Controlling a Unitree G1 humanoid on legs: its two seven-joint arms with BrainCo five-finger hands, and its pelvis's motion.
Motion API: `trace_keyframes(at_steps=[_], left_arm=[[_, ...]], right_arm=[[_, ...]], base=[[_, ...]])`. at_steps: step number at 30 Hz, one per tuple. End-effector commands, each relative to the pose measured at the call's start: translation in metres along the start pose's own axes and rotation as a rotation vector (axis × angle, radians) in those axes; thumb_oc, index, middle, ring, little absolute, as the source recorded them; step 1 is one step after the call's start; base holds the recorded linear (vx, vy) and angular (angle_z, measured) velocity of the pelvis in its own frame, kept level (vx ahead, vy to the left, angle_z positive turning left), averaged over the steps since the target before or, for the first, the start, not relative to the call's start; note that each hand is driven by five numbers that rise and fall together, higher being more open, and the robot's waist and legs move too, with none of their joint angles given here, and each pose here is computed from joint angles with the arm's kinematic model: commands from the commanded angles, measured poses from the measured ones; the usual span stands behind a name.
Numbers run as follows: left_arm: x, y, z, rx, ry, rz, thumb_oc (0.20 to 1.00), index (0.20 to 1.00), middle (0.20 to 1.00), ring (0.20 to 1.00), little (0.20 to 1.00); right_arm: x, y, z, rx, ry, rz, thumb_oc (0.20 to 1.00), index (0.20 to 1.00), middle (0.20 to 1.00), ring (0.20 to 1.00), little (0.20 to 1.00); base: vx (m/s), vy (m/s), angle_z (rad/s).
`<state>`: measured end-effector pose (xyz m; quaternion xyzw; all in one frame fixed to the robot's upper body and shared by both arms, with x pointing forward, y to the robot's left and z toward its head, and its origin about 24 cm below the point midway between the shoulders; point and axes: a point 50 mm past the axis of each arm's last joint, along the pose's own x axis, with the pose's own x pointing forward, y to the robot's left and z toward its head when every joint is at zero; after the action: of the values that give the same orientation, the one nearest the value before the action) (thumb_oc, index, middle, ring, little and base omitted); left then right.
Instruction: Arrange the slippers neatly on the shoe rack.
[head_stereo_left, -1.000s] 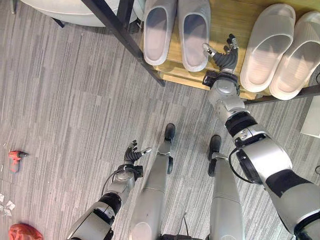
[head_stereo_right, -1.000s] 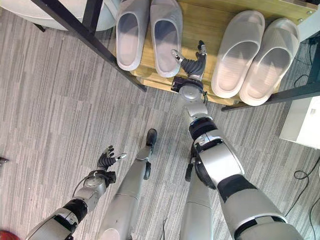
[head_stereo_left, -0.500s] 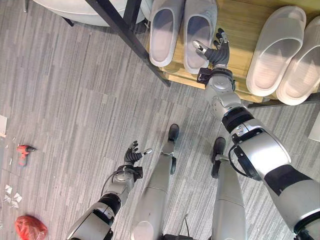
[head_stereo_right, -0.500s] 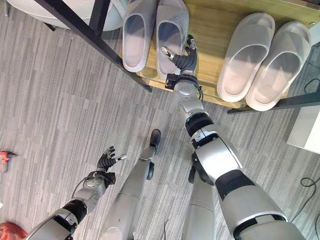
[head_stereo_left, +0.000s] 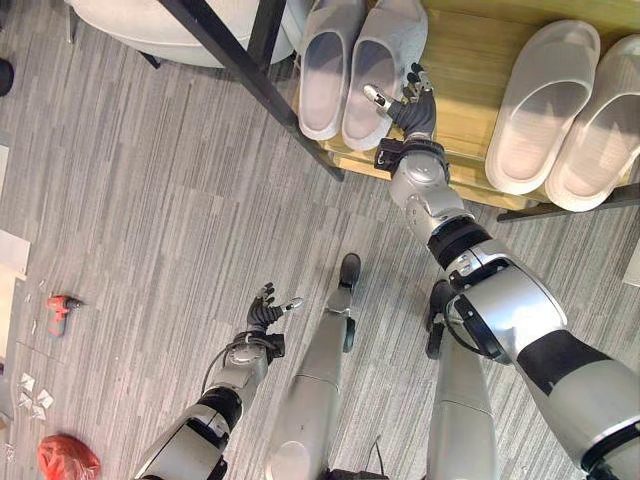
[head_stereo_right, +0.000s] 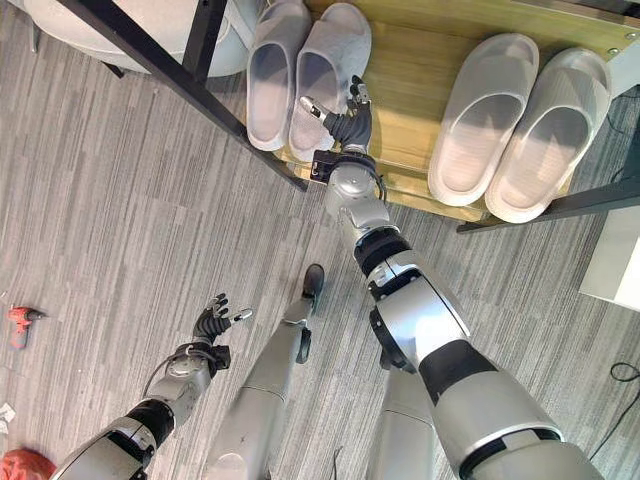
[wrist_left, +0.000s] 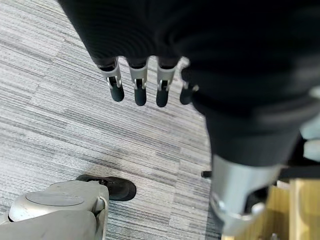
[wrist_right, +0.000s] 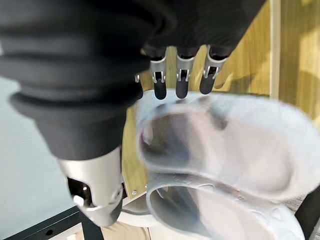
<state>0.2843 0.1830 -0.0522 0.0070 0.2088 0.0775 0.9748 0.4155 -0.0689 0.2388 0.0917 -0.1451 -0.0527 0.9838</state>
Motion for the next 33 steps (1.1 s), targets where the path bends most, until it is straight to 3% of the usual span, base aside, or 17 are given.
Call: trace_keyframes(at_steps=[1,12,19,21,27,28,29,30,33], left_arm=[[0.003,0.011,-0.002,0.012,0.021,0.057,1.000,1.000,1.000,1.000,1.000],[0.007,0.006,-0.002,0.000,0.072,0.074,1.000,1.000,1.000,1.000,1.000],[-0.008,0.015,-0.036,0.004,0.180,0.078,1.000,1.000,1.000,1.000,1.000],[-0.022,0.018,-0.058,0.003,0.226,0.043,1.000,1.000,1.000,1.000,1.000],[-0.035,0.025,-0.071,0.001,0.233,0.016,1.000,1.000,1.000,1.000,1.000],[-0.033,0.021,-0.057,0.001,0.167,-0.008,1.000,1.000,1.000,1.000,1.000],[-0.042,0.026,-0.076,0.510,0.134,0.037,1.000,1.000,1.000,1.000,1.000],[-0.042,0.021,-0.079,0.083,0.237,0.056,1.000,1.000,1.000,1.000,1.000],[-0.052,0.031,-0.097,0.144,0.314,0.002,1.000,1.000,1.000,1.000,1.000]], right_arm=[[-0.008,0.009,0.003,-0.018,-0.070,0.070,1.000,1.000,1.000,1.000,1.000],[-0.044,-0.022,-0.072,-0.253,0.090,0.141,1.000,1.000,1.000,1.000,1.000],[-0.117,-0.050,-0.128,-0.127,0.245,0.323,1.000,1.000,1.000,1.000,1.000],[-0.155,-0.071,-0.143,-0.112,0.317,0.438,1.000,1.000,1.000,1.000,1.000],[-0.191,-0.103,-0.142,-0.099,0.361,0.499,1.000,1.000,1.000,1.000,1.000],[-0.196,-0.109,-0.141,-0.131,0.364,0.521,1.000,1.000,1.000,1.000,1.000],[-0.204,-0.107,-0.150,-0.150,0.361,0.493,1.000,1.000,1.000,1.000,1.000],[-0.208,-0.117,-0.139,-0.083,0.367,0.487,1.000,1.000,1.000,1.000,1.000],[-0.231,-0.147,-0.152,-0.144,0.491,0.495,1.000,1.000,1.000,1.000,1.000]], base=[[0.01,-0.005,-0.03],[0.04,-0.017,-0.12],[0.10,-0.035,-0.14],[0.09,-0.071,-0.06],[0.05,-0.042,-0.09],[0.05,-0.034,-0.07],[0.05,-0.070,-0.09],[0.06,-0.067,-0.12],[0.07,-0.060,-0.12]])
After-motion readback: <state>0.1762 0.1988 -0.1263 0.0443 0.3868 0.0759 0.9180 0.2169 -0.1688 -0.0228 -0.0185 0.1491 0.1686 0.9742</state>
